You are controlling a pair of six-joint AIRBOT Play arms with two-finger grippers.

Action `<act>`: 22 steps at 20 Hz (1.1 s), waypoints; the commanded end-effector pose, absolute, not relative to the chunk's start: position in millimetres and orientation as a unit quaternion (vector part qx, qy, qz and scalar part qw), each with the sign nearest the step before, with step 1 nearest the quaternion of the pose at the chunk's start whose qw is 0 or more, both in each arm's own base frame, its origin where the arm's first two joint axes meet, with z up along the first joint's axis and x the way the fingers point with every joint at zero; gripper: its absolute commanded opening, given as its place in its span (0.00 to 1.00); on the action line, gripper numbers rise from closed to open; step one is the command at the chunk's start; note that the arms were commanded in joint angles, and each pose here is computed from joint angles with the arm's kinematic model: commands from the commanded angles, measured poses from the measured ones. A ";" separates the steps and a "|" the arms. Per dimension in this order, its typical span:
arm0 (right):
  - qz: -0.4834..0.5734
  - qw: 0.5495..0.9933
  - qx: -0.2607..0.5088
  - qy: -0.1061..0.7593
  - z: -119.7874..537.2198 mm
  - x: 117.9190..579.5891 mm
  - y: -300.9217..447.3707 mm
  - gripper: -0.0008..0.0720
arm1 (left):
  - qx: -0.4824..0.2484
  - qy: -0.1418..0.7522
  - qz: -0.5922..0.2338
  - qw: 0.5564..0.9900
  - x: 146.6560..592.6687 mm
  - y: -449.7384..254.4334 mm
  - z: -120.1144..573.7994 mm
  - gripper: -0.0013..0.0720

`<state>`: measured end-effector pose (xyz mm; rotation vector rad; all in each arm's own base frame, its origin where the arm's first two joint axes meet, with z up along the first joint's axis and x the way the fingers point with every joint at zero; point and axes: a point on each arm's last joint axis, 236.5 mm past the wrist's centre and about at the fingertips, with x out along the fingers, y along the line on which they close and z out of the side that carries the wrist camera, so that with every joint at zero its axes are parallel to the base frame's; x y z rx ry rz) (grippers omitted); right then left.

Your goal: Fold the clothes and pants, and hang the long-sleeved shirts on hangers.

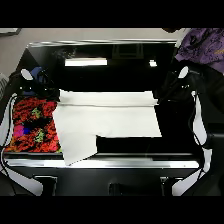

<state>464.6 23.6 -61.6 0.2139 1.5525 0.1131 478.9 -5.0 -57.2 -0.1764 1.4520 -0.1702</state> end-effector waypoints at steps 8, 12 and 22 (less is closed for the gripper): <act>0.034 0.668 0.072 0.740 -80.3 442.3 29.8 0.05 | -0.086 0.707 -0.080 0.698 455.6 -7.9 -74.4 0.05; 0.061 0.651 0.103 0.749 -74.3 434.5 48.8 0.49 | -0.096 0.700 -0.068 0.704 460.9 -7.2 -72.0 0.79; 0.057 0.729 0.192 0.655 63.6 382.3 -23.2 0.60 | -0.282 0.597 0.012 0.751 390.5 84.1 22.8 0.87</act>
